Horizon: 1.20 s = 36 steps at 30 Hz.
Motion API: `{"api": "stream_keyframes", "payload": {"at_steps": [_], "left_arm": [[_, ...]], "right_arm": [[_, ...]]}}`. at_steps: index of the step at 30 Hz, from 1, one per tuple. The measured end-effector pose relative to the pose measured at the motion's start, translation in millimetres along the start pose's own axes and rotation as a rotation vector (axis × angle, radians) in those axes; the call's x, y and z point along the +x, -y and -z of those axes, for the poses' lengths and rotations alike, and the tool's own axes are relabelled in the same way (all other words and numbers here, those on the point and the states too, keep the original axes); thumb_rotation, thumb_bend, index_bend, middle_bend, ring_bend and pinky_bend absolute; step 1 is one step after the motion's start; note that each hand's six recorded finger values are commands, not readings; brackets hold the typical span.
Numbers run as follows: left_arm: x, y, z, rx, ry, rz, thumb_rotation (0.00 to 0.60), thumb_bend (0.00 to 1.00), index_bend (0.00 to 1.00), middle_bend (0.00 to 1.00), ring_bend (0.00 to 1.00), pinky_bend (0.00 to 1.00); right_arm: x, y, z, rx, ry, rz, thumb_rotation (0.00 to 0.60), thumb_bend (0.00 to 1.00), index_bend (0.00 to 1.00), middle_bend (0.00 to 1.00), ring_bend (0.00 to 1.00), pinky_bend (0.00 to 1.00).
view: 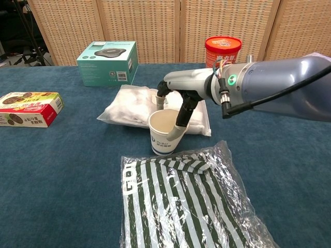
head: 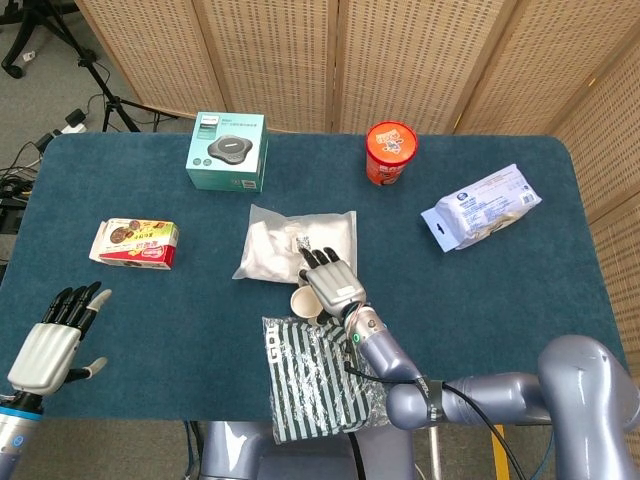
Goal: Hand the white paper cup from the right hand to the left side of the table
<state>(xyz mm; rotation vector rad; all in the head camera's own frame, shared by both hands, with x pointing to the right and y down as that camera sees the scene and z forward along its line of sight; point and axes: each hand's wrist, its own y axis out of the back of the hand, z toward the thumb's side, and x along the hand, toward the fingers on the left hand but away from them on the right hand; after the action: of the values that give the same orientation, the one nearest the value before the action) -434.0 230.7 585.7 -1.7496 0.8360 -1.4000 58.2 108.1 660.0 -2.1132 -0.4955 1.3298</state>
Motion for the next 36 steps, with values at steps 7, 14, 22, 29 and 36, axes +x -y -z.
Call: {"api": "stream_keyframes", "payload": {"at_steps": [7,14,22,29,36], "left_arm": [[-1,-1,0,0.001,0.001,0.003,0.6,0.16,0.0,0.0,0.0,0.0],[0,0,1,0.003,-0.003,0.006,0.6,0.16,0.0,0.0,0.0,0.0],[0,-1,1,0.002,-0.004,0.003,0.6,0.16,0.0,0.0,0.0,0.0],[0,-1,3,0.0,-0.011,0.004,0.6,0.16,0.0,0.0,0.0,0.0],[0,-4,4,-0.005,-0.014,-0.005,0.6,0.16,0.0,0.0,0.0,0.0]], "right_arm": [[0,4,2,-0.021,-0.005,-0.004,0.6,0.06,0.15,0.0,0.0,0.0],[1,3,4,-0.049,-0.008,-0.012,0.6,0.0,0.0,0.0,0.0,0.0],[2,0,5,-0.054,-0.004,0.006,0.6,0.0,0.0,0.0,0.0,0.0],[13,-12,7,-0.004,0.021,0.001,0.6,0.0,0.0,0.0,0.0,0.0],[42,-39,21,0.138,0.115,-0.013,0.6,0.0,0.0,0.0,0.0,0.0]]}}
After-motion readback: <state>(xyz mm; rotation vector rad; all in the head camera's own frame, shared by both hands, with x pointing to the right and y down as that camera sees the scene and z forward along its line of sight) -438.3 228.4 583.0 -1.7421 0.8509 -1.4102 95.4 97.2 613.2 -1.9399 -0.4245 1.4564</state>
